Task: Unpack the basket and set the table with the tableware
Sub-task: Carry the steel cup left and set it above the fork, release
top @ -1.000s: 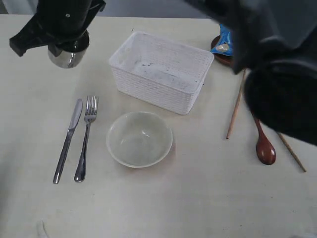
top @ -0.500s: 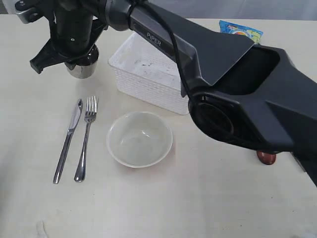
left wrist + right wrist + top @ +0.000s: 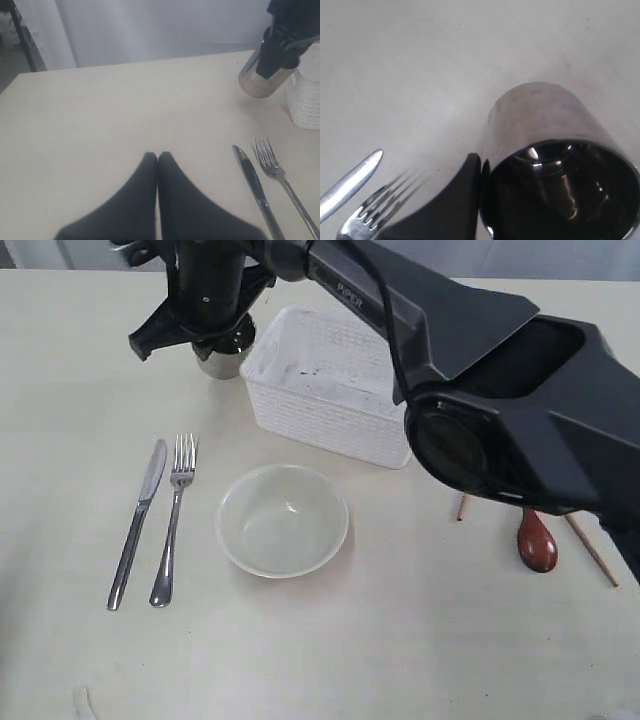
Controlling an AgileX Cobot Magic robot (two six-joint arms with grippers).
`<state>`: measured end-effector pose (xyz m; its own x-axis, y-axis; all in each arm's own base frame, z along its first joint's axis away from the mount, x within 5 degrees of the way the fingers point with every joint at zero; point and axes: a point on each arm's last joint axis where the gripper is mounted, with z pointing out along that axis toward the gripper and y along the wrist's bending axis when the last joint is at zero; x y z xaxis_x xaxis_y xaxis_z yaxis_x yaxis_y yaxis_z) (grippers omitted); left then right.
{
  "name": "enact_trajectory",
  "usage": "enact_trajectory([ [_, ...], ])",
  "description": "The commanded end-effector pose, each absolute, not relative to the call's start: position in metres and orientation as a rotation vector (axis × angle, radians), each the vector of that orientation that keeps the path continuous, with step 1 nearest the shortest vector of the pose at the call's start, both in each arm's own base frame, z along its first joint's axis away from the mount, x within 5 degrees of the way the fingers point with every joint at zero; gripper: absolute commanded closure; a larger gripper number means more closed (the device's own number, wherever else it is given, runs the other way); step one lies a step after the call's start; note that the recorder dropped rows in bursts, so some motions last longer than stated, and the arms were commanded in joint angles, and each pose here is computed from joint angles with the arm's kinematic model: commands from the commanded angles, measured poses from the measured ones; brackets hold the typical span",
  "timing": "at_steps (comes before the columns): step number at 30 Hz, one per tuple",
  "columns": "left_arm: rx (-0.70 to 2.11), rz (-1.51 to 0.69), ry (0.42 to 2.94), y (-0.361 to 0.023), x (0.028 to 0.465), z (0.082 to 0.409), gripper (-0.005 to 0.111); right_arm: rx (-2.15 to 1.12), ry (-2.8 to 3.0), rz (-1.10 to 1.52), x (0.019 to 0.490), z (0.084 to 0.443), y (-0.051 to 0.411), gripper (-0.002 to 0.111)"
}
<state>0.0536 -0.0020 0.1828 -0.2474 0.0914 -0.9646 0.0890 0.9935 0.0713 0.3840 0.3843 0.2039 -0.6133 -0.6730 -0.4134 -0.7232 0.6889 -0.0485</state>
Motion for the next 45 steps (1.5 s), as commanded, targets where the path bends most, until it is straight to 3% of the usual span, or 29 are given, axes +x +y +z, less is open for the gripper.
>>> enact_trajectory([
  [1, 0.136, 0.000, 1.822, -0.002, 0.054, 0.182, 0.107, -1.115, 2.462, 0.243, 0.383, 0.222, 0.382, 0.109],
  [17, 0.136, 0.000, 1.822, -0.002, 0.054, 0.182, 0.107, -1.231, 2.465, 0.283, 0.366, 0.186, 0.408, 0.109],
  [28, 0.136, 0.000, 1.822, -0.002, 0.054, 0.182, 0.107, -1.263, 2.472, 0.347, 0.362, 0.183, 0.411, 0.108],
  [29, 0.136, 0.000, 1.822, -0.002, 0.054, 0.182, 0.107, -1.269, 2.469, 0.350, 0.362, 0.183, 0.411, 0.106],
  [32, 0.136, 0.000, 1.822, -0.002, 0.054, 0.182, 0.107, -1.269, 2.464, 0.357, 0.362, 0.183, 0.412, 0.080],
  [37, 0.136, 0.000, 1.822, -0.002, 0.054, 0.182, 0.107, -1.244, 2.434, 0.356, 0.366, 0.184, 0.413, 0.075],
  [40, 0.136, 0.000, 1.822, -0.002, 0.054, 0.182, 0.107, -1.230, 2.406, 0.368, 0.366, 0.194, 0.413, 0.075],
  [45, 0.136, 0.000, 1.822, -0.002, 0.054, 0.182, 0.107, -1.223, 2.362, 0.391, 0.353, 0.255, 0.400, 0.075],
])
